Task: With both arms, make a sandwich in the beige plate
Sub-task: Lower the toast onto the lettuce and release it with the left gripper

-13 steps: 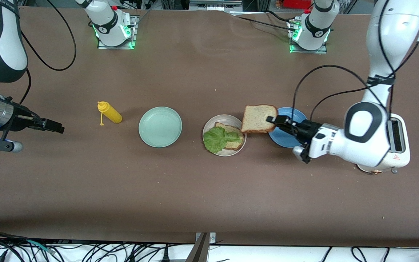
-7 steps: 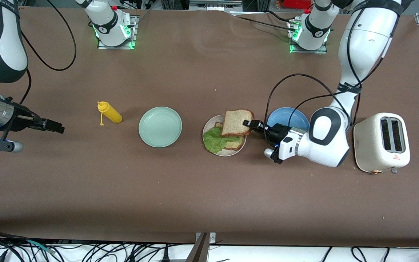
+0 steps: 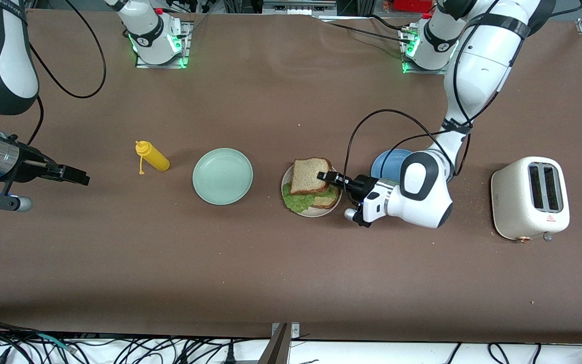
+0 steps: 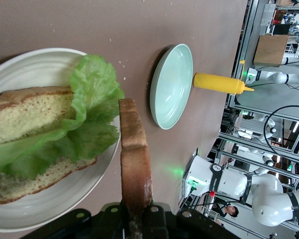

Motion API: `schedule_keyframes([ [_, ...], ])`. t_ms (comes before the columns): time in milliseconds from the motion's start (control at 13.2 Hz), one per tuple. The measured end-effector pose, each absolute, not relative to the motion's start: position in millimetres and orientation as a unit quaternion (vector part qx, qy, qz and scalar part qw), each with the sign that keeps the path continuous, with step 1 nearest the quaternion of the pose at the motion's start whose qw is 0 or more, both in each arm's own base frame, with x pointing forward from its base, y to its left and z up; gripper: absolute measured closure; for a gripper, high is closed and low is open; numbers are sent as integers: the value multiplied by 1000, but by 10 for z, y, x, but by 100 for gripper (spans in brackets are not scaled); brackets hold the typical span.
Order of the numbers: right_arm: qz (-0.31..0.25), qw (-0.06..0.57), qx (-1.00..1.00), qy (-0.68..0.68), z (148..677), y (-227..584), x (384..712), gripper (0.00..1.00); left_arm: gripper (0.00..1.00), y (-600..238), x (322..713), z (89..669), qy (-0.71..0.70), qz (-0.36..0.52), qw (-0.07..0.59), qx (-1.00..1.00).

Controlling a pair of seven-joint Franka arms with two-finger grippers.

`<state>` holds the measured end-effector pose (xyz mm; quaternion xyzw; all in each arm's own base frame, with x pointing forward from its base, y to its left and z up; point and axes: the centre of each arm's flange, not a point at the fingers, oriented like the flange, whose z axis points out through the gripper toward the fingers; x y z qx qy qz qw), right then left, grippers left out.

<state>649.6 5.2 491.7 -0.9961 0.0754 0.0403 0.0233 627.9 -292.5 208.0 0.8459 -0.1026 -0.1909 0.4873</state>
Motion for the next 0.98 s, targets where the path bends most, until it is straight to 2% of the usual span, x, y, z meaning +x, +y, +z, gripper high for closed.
schedule_keyframes([
  [151,40,23,-996,75,4916,52,6496,0,92,-2903,6270,1983,-98,-195,486,847],
  [227,40,23,-996,75,4916,52,6496,0,86,-2884,6270,1938,-94,-196,484,847],
  [379,41,23,-996,75,4915,51,6495,0,67,-2828,6284,1886,-89,-196,482,849],
  [530,41,23,-996,75,4911,52,6495,0,46,-2777,6320,1869,-82,-189,478,854],
  [606,42,23,-996,75,4905,52,6494,0,33,-2744,6339,1862,-79,-185,476,856],
  [833,43,23,-996,76,4896,49,6494,0,4,-2566,6413,1835,-68,-176,467,864],
  [984,43,22,-996,76,4896,47,6494,0,0,-2413,6484,1851,-60,-167,459,870],
])
